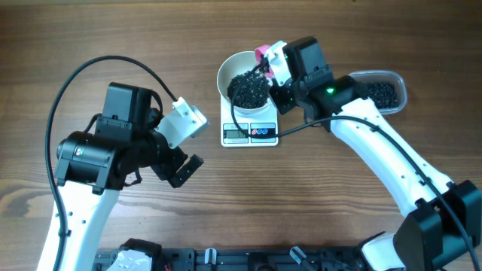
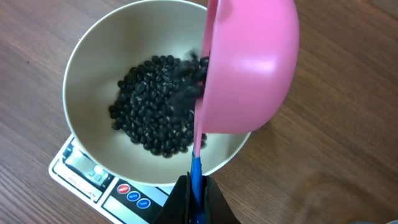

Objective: Scoop item into bowl and weigh 150g on scale
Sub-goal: 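Carry the scoop to the white bowl and pour the beans in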

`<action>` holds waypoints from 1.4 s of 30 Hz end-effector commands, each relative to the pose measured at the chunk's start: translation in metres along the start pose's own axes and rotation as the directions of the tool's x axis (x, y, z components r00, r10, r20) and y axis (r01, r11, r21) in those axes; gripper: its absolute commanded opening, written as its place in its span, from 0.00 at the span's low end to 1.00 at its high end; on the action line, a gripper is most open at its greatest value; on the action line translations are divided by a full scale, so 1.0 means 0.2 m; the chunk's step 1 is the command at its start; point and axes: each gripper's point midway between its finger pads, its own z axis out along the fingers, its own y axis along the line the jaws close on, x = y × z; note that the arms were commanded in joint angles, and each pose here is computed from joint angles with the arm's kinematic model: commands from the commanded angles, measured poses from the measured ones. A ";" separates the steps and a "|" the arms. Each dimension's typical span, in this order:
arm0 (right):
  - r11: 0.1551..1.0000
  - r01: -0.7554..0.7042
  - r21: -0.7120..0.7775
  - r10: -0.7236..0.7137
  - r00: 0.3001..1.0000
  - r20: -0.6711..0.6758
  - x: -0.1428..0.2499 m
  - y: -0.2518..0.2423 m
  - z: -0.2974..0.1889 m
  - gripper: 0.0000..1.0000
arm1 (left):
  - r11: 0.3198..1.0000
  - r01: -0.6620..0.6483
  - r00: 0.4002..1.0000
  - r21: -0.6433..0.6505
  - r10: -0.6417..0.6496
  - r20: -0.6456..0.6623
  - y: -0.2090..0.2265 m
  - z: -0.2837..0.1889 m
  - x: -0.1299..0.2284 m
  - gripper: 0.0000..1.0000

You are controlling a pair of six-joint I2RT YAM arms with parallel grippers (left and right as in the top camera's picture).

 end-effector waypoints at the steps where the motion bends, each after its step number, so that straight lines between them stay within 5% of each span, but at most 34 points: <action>1: 0.997 0.060 0.048 -0.060 0.998 0.000 -0.01 -0.01 -0.01 0.04 | 1.000 -0.018 1.000 -0.003 0.018 0.003 0.01 0.00 -0.01 1.00; 10: 0.972 0.174 0.159 -0.169 0.985 -0.040 0.00 -0.08 -0.02 0.04 | 1.000 -0.018 1.000 -0.003 0.018 0.003 0.01 0.00 -0.01 1.00; 17: 0.985 0.172 0.029 -0.171 0.985 -0.018 0.00 0.07 -0.01 0.05 | 1.000 -0.018 1.000 -0.003 0.018 0.003 0.01 0.00 -0.01 1.00; 24: 0.965 0.220 0.143 -0.216 0.975 -0.043 0.00 -0.02 -0.02 0.04 | 1.000 -0.018 1.000 -0.003 0.018 0.003 0.01 0.00 -0.01 1.00; 32: 0.950 0.299 0.087 -0.293 0.953 -0.076 0.04 0.03 0.01 0.04 | 1.000 -0.018 1.000 -0.003 0.018 0.003 0.01 0.00 -0.01 1.00; 37: 0.967 -0.077 0.243 0.076 0.997 0.016 -0.02 -0.23 -0.04 0.04 | 1.000 -0.018 1.000 -0.003 0.018 0.003 0.01 0.00 -0.01 1.00; 42: 0.942 -0.167 0.292 0.152 0.986 0.073 -0.02 -0.40 -0.19 0.04 | 1.000 -0.018 1.000 -0.003 0.018 0.003 0.01 0.00 -0.01 1.00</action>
